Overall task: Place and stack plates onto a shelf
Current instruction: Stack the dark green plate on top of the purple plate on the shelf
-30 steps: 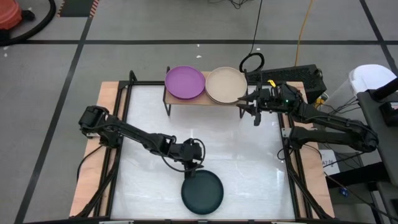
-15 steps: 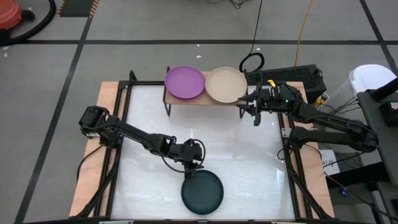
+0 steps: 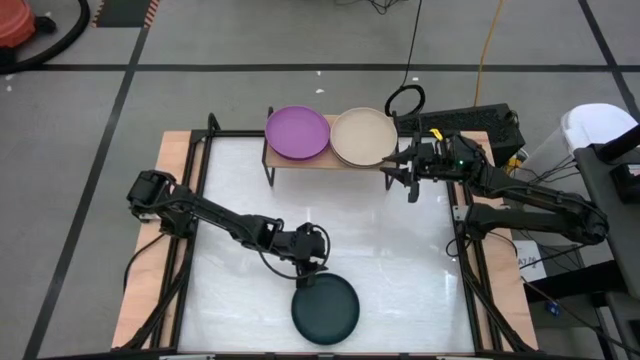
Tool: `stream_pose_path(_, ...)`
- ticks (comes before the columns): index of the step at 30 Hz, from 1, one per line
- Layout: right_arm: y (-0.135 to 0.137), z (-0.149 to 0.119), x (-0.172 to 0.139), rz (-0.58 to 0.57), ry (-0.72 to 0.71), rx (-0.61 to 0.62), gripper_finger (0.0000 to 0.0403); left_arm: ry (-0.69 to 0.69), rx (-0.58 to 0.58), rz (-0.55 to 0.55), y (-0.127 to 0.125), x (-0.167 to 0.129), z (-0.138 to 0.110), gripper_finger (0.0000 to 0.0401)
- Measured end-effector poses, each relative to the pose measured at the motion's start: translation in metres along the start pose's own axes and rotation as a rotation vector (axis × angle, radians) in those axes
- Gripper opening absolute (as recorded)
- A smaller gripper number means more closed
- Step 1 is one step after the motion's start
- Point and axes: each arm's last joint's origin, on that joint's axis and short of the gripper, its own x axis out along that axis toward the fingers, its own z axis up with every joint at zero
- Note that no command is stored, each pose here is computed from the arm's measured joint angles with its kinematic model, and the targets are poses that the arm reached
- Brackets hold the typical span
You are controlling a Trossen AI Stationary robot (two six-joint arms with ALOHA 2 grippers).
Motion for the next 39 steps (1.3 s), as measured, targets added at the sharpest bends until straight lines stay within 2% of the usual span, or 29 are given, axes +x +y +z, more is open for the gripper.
stream_pose_path(4, 0.000, 0.000, 0.000, -0.001, 0.000, -0.005, 0.0130, 0.006, -0.028, -0.014, 0.004, 0.000, 0.002, 0.0170)
stream_pose_path(13, 0.000, 0.000, 0.000, -0.002, 0.000, -0.006, 0.0130, 0.079, -0.056, -0.003, 0.013, 0.010, -0.007, 0.0229)
stream_pose_path(20, 0.000, 0.000, 0.000, -0.003, 0.001, -0.035, 0.0130, 0.138, -0.104, -0.110, 0.013, 0.036, -0.019, 0.0232)
stream_pose_path(27, -0.001, 0.000, 0.001, -0.005, 0.005, -0.038, 0.0130, 0.252, -0.142, -0.074, 0.019, 0.050, -0.038, 0.0231)
stream_pose_path(30, -0.001, -0.001, 0.002, -0.005, 0.012, -0.040, 0.0130, 0.264, -0.120, -0.055, 0.020, 0.049, -0.039, 0.0204)
stream_pose_path(32, -0.001, -0.002, 0.002, -0.005, 0.015, -0.046, 0.0130, 0.259, -0.099, -0.062, 0.020, 0.049, -0.039, 0.0162)
stream_pose_path(37, -0.002, -0.014, 0.004, -0.007, 0.008, -0.060, 0.0130, 0.288, -0.076, -0.113, 0.020, 0.048, -0.039, 0.0029)
stream_pose_path(39, -0.002, -0.019, 0.004, -0.006, -0.004, -0.064, 0.0130, 0.289, -0.078, -0.134, 0.021, 0.046, -0.036, 0.0014)
